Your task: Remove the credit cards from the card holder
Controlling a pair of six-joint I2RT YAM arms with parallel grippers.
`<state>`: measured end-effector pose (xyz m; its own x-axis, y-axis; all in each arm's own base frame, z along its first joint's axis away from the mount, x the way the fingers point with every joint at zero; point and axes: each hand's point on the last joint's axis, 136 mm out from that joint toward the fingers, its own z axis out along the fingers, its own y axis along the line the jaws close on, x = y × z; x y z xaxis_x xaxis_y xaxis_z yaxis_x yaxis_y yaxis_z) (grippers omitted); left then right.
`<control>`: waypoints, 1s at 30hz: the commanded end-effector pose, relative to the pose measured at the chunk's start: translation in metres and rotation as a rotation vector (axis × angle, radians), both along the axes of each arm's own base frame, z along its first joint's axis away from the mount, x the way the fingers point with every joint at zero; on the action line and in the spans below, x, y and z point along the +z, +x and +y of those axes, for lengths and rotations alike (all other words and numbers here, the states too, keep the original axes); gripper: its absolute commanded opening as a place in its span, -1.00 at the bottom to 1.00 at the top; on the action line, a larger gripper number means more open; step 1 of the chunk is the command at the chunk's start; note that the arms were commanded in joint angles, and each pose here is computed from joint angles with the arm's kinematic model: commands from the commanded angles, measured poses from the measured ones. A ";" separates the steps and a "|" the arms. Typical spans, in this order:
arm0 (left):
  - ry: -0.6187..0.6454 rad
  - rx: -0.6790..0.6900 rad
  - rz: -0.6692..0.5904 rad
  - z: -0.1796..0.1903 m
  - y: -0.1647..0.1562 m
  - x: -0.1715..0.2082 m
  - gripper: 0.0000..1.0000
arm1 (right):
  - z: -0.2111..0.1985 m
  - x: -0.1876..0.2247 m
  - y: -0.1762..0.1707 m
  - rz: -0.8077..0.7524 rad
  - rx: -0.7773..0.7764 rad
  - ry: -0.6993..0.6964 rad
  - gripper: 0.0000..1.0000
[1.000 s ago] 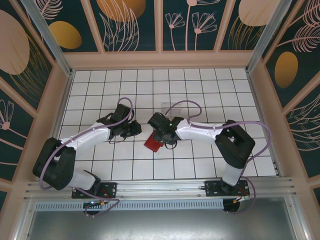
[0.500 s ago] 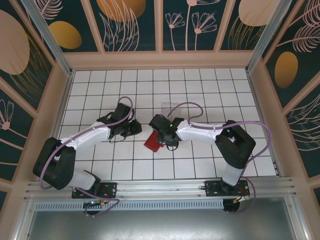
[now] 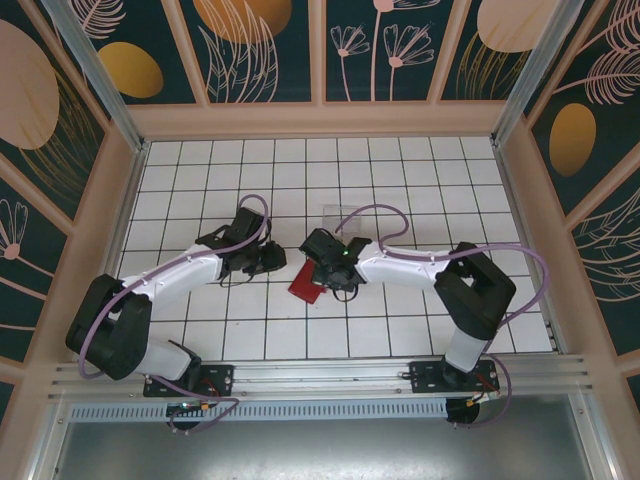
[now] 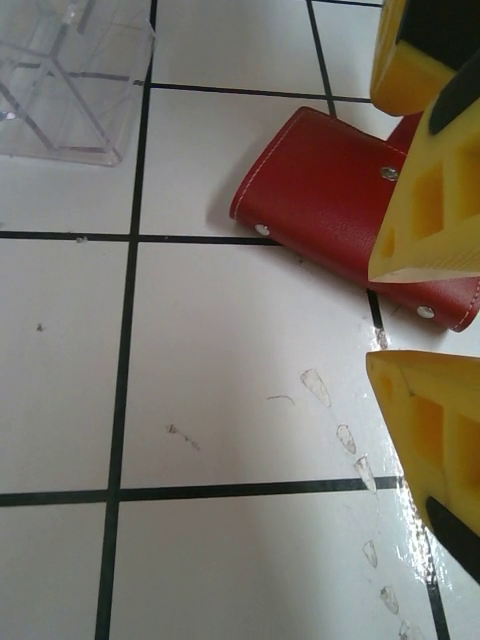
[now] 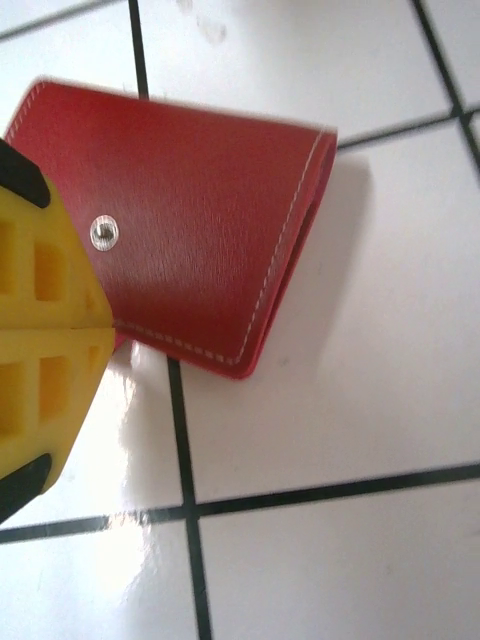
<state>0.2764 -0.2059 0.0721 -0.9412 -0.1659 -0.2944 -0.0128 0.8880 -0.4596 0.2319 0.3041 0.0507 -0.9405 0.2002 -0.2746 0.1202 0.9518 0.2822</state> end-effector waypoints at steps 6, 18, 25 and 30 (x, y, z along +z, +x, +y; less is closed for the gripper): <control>-0.012 -0.078 -0.011 -0.020 -0.004 0.006 -0.17 | 0.013 0.049 0.024 -0.194 0.042 0.150 -1.00; -0.108 -0.110 -0.026 -0.039 -0.004 0.014 0.17 | 0.014 0.073 0.029 -0.260 0.050 0.241 -1.00; -0.134 -0.153 -0.024 -0.051 -0.004 0.016 0.32 | 0.016 0.073 0.029 -0.255 0.052 0.254 -1.00; -0.125 -0.182 -0.010 -0.058 -0.006 0.010 0.36 | 0.017 0.075 0.031 -0.259 0.049 0.258 -1.00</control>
